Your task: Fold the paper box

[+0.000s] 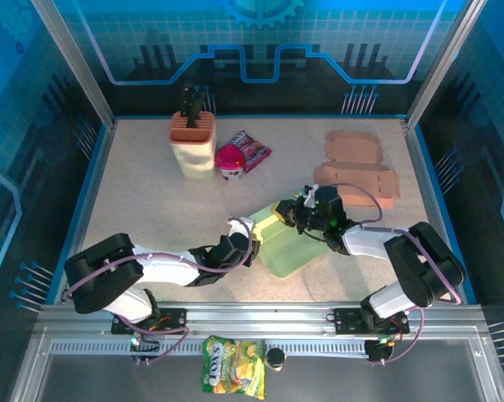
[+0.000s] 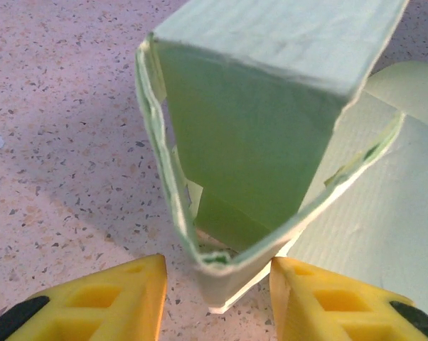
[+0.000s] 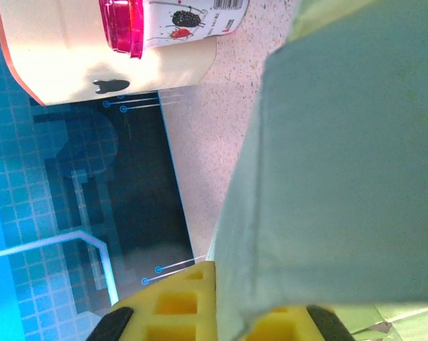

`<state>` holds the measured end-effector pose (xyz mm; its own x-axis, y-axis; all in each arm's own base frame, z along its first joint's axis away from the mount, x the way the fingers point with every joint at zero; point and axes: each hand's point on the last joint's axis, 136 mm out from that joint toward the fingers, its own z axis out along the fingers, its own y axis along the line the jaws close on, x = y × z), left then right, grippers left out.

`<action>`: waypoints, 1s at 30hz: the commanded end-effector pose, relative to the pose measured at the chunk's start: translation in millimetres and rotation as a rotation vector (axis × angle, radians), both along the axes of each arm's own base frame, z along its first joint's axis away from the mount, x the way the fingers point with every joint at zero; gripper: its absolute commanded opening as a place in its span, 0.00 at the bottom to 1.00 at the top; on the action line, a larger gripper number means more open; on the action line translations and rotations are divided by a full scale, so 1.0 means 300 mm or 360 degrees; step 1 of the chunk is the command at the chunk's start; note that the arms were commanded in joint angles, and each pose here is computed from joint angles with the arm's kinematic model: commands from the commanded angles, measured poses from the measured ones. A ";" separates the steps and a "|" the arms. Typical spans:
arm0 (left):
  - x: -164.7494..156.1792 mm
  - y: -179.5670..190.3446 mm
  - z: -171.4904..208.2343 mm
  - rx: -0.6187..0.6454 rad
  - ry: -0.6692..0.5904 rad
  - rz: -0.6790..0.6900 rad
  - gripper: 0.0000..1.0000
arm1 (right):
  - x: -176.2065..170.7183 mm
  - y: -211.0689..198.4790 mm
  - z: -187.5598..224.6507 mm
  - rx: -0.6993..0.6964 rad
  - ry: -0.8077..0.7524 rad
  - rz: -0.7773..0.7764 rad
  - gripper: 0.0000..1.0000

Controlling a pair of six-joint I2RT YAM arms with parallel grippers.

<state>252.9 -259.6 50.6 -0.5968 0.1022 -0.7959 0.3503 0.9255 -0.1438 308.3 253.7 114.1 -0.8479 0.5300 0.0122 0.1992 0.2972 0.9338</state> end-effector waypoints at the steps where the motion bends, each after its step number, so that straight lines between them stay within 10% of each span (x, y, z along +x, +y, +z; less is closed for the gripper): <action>1: 0.039 -0.039 0.060 -0.0065 -0.0091 0.0041 0.42 | -0.016 -0.002 -0.004 0.0005 -0.0025 -0.0040 0.00; 30: 0.083 -0.106 0.084 -0.0088 -0.0268 0.0073 0.36 | -0.051 -0.019 -0.038 0.0048 0.0042 -0.0191 0.00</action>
<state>268.1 -280.0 57.2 -0.5123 0.0753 -0.8555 0.3352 0.9347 -0.1185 300.9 247.1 117.2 -0.7847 0.6194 0.0254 0.2187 0.2383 0.9462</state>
